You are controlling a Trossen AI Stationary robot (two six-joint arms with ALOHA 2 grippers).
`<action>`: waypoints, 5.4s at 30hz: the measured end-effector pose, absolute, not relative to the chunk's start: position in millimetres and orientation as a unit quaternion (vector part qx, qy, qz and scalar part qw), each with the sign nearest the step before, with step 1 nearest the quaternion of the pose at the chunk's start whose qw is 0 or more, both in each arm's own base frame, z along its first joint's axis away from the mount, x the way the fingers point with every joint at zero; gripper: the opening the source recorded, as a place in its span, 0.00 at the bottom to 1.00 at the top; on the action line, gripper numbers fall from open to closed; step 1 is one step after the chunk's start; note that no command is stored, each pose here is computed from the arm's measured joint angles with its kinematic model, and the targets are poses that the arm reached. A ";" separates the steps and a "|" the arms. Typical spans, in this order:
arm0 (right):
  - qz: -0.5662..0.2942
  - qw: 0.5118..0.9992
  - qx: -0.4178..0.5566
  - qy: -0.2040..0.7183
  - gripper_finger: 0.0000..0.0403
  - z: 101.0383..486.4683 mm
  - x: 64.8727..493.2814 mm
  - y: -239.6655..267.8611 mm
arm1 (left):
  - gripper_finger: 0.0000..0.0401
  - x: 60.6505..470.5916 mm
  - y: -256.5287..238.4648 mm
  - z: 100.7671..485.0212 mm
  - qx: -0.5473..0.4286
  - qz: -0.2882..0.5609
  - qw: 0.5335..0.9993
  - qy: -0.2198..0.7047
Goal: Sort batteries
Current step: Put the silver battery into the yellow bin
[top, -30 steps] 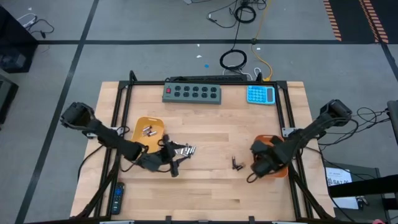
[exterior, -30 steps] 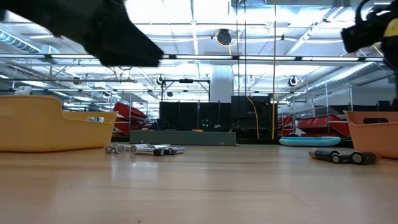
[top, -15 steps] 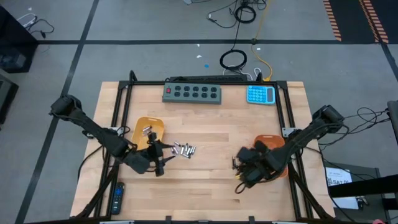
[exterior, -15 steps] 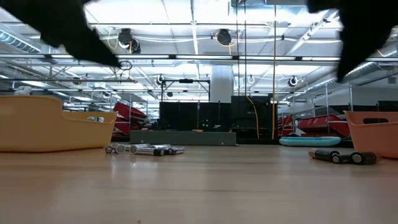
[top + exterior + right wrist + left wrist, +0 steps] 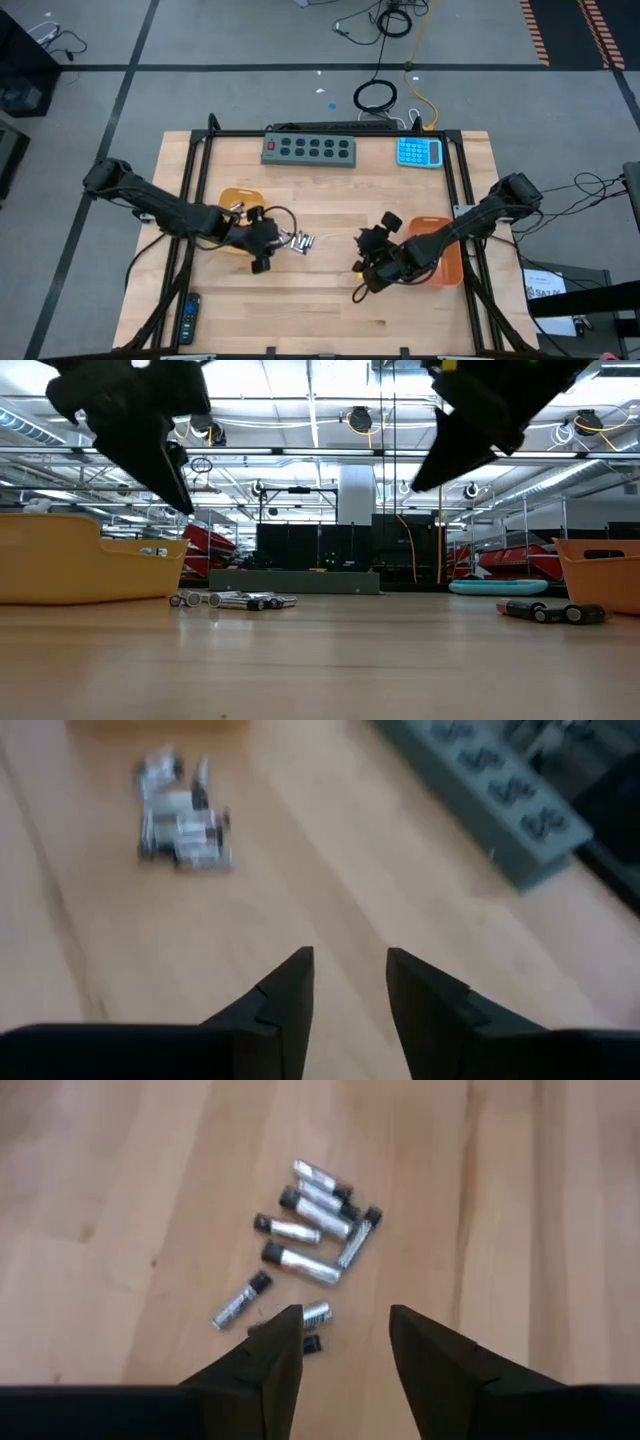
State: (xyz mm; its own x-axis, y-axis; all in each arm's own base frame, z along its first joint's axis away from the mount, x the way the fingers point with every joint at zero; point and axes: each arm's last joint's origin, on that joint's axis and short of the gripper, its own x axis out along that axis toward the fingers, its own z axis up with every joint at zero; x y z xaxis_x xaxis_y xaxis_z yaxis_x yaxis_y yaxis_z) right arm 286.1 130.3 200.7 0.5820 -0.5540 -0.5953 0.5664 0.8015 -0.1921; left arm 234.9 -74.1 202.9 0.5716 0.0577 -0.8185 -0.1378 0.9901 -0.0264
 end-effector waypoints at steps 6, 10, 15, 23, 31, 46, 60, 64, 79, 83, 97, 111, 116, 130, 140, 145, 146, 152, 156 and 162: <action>-0.322 0.905 -0.027 0.277 0.27 188.6 287.8 140.5 | 0.40 255.5 -72.5 188.4 -0.003 0.058 0.853 0.519; -0.324 0.901 -0.042 0.286 0.27 185.1 288.3 138.1 | 0.40 273.5 -72.7 183.2 0.064 0.036 0.825 0.561; -0.321 0.899 -0.056 0.294 0.27 184.4 287.2 137.8 | 0.40 294.5 -74.1 178.1 0.123 0.009 0.785 0.606; -0.326 0.890 -0.072 0.310 0.27 182.8 285.1 133.7 | 0.40 309.4 -76.9 167.6 0.167 -0.053 0.753 0.634; -0.336 0.881 -0.087 0.321 0.27 179.2 287.2 123.0 | 0.40 316.4 -73.8 171.7 0.216 -0.051 0.752 0.620; -0.338 0.879 -0.087 0.326 0.27 174.8 285.1 120.1 | 0.40 331.3 -63.3 167.8 0.052 -0.007 0.776 0.629; -0.338 0.879 -0.087 0.325 0.27 175.0 285.3 120.2 | 0.40 332.1 -60.2 168.0 -0.126 0.148 0.769 0.610; -0.338 0.879 -0.087 0.325 0.27 174.9 285.3 120.4 | 0.40 332.3 -58.9 168.1 -0.132 0.179 0.770 0.598; -0.327 0.880 -0.085 0.335 0.27 174.7 285.2 121.5 | 0.40 331.4 -64.0 165.6 -0.128 0.226 0.774 0.578; -0.327 0.880 -0.085 0.335 0.27 174.4 284.3 122.2 | 0.40 326.9 -73.7 165.8 -0.092 0.206 0.776 0.589; -0.327 0.879 -0.083 0.337 0.27 168.3 280.4 121.4 | 0.40 299.9 -96.7 156.0 0.051 0.118 0.737 0.663; -0.327 0.879 -0.083 0.337 0.27 168.4 280.5 121.4 | 0.29 294.1 -95.4 147.1 0.118 0.048 0.722 0.680; -0.327 0.879 -0.083 0.337 0.27 168.4 280.6 121.5 | 0.29 297.5 -96.0 146.3 0.141 0.017 0.727 0.671; -0.327 0.879 -0.083 0.337 0.27 168.2 280.6 121.5 | 0.29 300.2 -92.1 142.0 0.201 -0.034 0.710 0.674; -0.327 0.879 -0.083 0.337 0.27 168.2 280.6 121.5 | 0.29 298.5 -91.7 141.1 0.246 -0.080 0.688 0.678; -0.327 0.879 -0.083 0.337 0.27 168.2 280.5 121.5 | 0.29 295.9 -91.0 146.9 0.225 -0.056 0.674 0.701; -0.327 0.879 -0.083 0.337 0.27 168.2 280.5 121.5 | 0.29 295.9 -91.2 148.7 0.210 -0.046 0.675 0.705; -0.327 0.879 -0.083 0.337 0.27 168.2 280.6 121.5 | 0.29 299.4 -90.2 157.8 0.106 0.029 0.688 0.717; -0.327 0.880 -0.081 0.335 0.27 168.3 280.9 121.6 | 0.29 301.7 -77.1 156.4 -0.014 0.145 0.690 0.709; -0.320 0.882 -0.074 0.339 0.27 168.1 281.4 122.3 | 0.29 301.7 -57.7 152.0 -0.081 0.218 0.673 0.702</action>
